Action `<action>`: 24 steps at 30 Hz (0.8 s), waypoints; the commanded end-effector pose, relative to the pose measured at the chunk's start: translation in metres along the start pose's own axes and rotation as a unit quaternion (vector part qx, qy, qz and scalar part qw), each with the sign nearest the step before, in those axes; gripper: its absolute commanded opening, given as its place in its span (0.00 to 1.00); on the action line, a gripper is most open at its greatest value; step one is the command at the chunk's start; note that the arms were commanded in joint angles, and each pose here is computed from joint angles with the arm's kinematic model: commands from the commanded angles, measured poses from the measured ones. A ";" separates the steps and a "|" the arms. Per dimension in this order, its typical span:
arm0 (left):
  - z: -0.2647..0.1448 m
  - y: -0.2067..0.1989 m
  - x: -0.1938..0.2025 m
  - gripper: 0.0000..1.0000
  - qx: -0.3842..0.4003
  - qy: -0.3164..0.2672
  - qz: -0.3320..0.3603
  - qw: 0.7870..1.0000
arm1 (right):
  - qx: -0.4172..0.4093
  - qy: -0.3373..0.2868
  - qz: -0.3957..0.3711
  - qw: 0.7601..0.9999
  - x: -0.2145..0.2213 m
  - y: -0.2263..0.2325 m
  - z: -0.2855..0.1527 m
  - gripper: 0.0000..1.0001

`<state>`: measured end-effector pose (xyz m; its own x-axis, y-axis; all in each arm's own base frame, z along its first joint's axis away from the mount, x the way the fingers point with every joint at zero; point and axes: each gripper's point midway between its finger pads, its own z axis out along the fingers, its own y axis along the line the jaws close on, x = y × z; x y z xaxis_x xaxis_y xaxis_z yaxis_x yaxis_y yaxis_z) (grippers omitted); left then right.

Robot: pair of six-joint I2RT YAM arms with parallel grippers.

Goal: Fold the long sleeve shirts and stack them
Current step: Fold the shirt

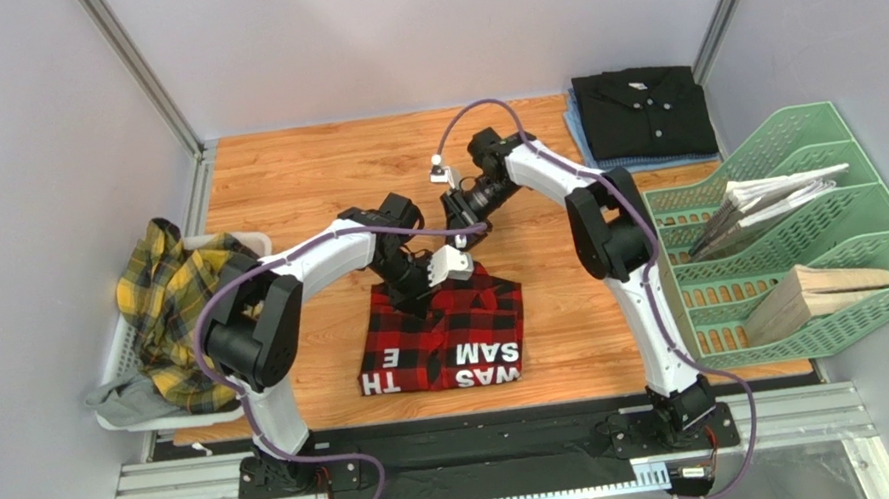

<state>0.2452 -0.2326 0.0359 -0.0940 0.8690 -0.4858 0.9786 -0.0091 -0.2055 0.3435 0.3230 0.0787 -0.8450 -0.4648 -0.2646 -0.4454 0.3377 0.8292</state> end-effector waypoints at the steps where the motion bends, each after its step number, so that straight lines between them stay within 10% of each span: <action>1: -0.018 0.008 -0.024 0.00 -0.032 -0.035 0.028 0.998 | 0.018 0.013 0.023 1.000 0.003 -0.028 0.021 0.19; 24: -0.058 0.084 -0.057 0.00 -0.140 -0.084 0.022 0.986 | 0.031 0.041 0.029 0.998 0.026 -0.041 0.023 0.18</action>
<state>0.3239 -0.2460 0.0886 -0.0886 0.8001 -0.5933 0.9949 0.1003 -0.0133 0.3286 0.3195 0.0204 -0.8608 -0.4931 -0.1262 -0.3610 0.4167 0.8343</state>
